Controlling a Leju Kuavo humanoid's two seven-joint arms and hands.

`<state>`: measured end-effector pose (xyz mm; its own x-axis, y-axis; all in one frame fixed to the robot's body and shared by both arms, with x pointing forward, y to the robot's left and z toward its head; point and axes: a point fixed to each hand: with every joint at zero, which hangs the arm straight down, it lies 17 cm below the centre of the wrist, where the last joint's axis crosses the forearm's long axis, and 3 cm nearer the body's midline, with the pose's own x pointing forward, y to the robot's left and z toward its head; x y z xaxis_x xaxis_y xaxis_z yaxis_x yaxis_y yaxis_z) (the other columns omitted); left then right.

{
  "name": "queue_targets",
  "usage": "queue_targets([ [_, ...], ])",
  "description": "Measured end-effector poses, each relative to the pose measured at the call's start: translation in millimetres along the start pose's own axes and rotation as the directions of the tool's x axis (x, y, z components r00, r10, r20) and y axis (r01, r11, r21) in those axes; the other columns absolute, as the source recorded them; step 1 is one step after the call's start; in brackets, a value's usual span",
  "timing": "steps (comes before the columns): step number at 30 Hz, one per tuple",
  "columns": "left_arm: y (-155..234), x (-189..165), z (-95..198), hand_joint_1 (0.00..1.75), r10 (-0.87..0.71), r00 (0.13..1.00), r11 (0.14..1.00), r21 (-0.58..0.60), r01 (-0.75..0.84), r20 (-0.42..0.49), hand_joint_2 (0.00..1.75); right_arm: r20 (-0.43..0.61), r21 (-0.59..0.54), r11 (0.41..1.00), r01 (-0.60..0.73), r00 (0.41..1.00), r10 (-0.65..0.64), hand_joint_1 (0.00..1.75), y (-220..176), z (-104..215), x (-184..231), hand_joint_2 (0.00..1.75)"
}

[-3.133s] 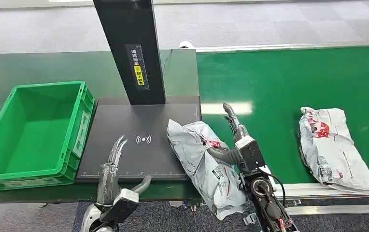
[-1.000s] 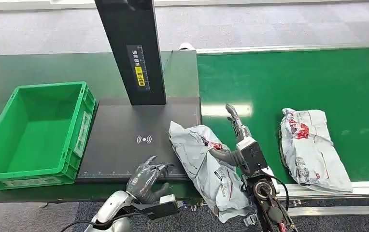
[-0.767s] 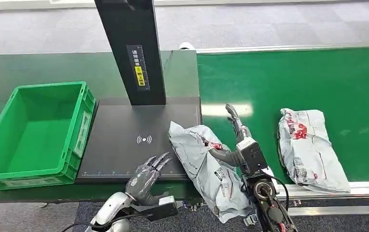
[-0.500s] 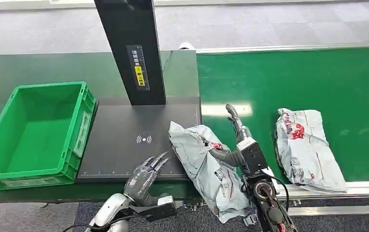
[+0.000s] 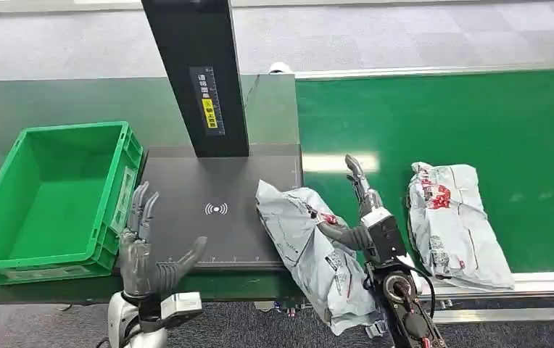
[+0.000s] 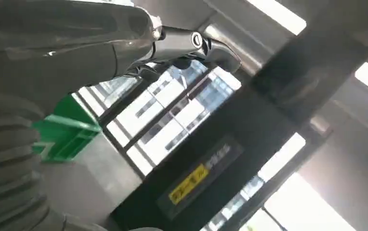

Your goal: Moved the parcel from conveyor to table for the left to box.

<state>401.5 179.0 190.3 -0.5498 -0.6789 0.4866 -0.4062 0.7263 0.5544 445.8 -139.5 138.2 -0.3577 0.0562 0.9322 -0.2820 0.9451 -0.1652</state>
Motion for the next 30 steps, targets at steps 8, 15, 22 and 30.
queue_targets([
  [8, -18.6, 1.4, 5.6, 0.00, 0.195, 0.977, 0.977, -0.074, -0.202, -0.088, 1.75, 0.034, -0.033, 0.999, 0.006, 0.999, -0.005, 0.00, -8.5, -5.8, 7.7, 1.75],
  [15, -67.3, 45.6, 28.9, 0.00, 0.395, 0.913, 0.859, -0.312, -0.406, -0.100, 1.75, 0.029, -0.135, 0.988, -0.075, 0.996, 0.079, 0.00, -42.2, -9.3, 7.1, 1.75],
  [22, -97.1, 85.3, 43.6, 0.00, 0.435, 0.899, 0.781, -0.473, -0.409, -0.059, 1.75, 0.006, -0.275, 0.950, -0.150, 0.988, 0.157, 0.00, -93.4, -8.0, 12.1, 1.75],
  [30, -104.1, 106.3, 41.8, 0.00, 0.459, 0.888, 0.753, -0.526, -0.395, -0.010, 1.75, -0.030, -0.272, 0.945, -0.183, 0.983, 0.182, 0.00, -104.8, -6.3, 8.8, 1.75],
])
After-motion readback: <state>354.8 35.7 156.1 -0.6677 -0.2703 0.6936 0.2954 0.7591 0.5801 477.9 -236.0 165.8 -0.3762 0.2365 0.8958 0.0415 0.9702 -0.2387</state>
